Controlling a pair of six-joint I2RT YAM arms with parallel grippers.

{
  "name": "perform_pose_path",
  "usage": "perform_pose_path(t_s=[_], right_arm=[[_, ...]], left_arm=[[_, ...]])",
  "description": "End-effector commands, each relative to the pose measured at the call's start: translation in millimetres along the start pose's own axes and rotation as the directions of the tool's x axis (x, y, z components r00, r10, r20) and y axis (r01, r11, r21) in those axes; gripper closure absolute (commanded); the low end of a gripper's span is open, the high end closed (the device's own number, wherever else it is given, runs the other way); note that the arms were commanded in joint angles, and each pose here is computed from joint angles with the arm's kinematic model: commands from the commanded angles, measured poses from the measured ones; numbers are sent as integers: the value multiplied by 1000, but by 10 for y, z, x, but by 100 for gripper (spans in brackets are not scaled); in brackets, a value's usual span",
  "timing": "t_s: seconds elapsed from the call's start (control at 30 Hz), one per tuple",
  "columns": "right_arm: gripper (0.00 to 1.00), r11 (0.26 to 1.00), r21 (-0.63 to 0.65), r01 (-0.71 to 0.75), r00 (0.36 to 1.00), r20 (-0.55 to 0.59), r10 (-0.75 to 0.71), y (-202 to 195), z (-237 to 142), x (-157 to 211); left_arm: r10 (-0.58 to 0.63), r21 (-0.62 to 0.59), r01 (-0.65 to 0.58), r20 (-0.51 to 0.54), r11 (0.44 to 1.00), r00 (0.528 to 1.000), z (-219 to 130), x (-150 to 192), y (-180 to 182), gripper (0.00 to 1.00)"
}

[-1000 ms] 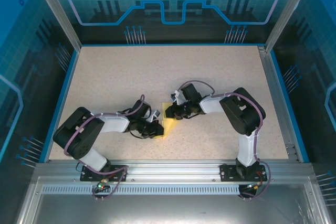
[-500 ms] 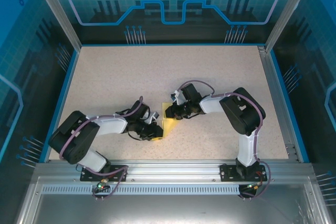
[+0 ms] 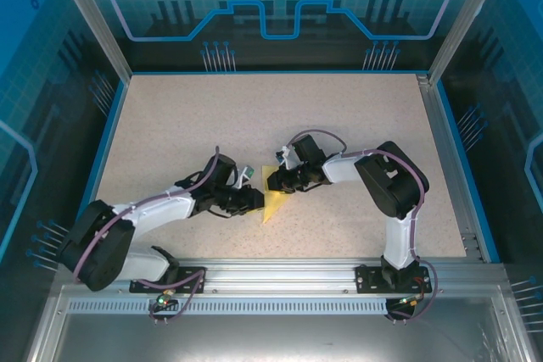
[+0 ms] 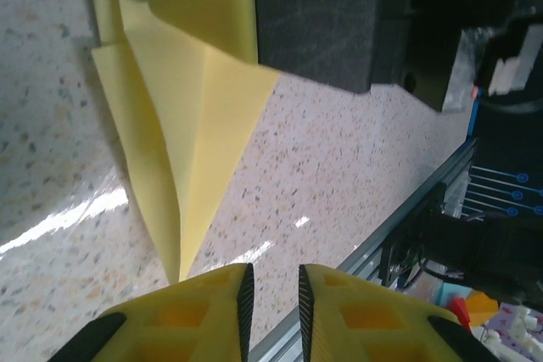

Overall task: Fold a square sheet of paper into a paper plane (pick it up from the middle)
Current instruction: Fourth fold the wing at the center of the table.

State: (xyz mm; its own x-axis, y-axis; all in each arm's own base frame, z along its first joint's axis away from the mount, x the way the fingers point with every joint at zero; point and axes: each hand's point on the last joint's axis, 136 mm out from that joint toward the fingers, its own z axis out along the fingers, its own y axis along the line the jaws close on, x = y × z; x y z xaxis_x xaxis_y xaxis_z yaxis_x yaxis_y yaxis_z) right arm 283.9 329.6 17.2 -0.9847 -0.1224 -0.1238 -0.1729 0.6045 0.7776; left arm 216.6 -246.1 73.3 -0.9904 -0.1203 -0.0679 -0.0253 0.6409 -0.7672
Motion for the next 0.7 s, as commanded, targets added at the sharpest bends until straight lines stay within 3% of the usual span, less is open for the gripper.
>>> perform_pose_path(t_s=[0.0,0.3,0.67], right_arm=[[81,970,207,-123,988,-68,140,-667,85,374],[81,970,207,-126,987,-71,143,-675,100,379],[81,968,214,-135,986,-70,152,-711,80,386]], left_arm=[[6,62,-6,12,998,1000,90,-162,-184,77],[-15,70,16,-20,997,1000,370,-268,-155,78],[-69,-49,65,-82,997,994,519,-52,299,81]])
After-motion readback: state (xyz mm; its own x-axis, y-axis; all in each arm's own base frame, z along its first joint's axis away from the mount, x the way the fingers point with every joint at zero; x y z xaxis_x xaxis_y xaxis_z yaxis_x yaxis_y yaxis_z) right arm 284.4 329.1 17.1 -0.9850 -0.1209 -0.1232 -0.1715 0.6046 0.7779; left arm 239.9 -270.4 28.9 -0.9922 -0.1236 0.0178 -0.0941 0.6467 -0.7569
